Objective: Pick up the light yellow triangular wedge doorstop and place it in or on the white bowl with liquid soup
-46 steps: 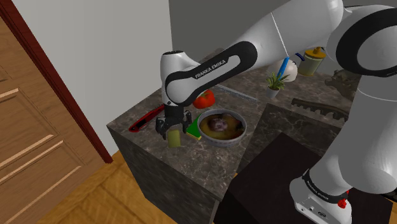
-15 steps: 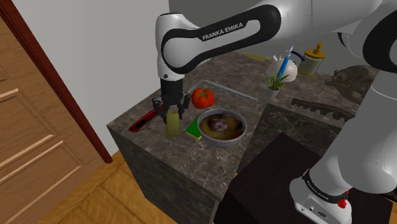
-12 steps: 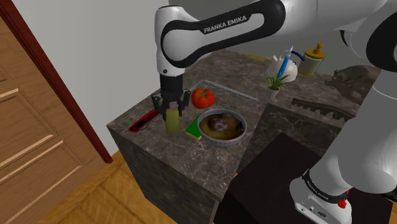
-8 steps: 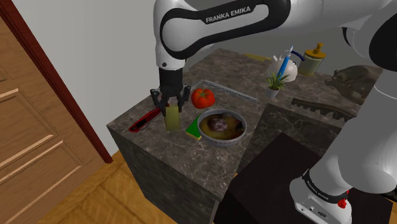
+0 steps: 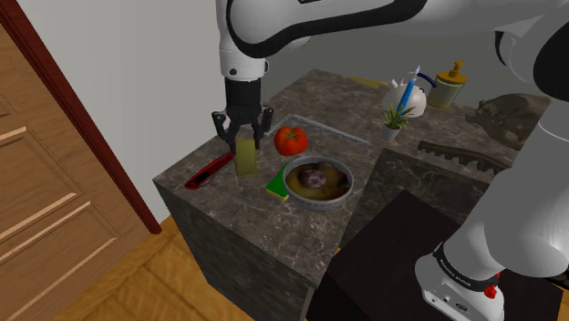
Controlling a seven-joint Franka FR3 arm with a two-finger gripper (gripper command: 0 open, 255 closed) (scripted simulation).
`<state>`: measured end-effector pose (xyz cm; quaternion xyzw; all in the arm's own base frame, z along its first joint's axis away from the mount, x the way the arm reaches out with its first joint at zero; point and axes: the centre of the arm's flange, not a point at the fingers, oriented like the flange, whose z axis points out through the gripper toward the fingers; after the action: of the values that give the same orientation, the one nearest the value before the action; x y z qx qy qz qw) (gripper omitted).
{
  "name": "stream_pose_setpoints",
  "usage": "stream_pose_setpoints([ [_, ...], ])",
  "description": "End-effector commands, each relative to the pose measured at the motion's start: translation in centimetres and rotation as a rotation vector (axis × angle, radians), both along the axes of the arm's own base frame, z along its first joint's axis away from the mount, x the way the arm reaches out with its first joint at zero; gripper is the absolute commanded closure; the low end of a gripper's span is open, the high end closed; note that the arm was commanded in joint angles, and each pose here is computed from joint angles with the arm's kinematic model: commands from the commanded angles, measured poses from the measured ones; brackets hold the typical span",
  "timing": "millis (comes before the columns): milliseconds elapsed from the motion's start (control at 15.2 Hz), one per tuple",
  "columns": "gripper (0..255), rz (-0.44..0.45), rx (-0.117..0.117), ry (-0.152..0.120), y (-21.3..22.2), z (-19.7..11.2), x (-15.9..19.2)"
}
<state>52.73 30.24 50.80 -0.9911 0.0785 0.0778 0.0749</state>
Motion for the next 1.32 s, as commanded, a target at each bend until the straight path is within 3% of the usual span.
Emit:
stream_pose_setpoints([
  [0,255,0.000,0.000,0.000,0.0,0.7,0.0],
  [990,255,0.000,0.000,0.000,-16.1,2.2,-11.6],
  [1254,255,0.000,0.000,0.000,-16.1,0.1,-11.6],
])
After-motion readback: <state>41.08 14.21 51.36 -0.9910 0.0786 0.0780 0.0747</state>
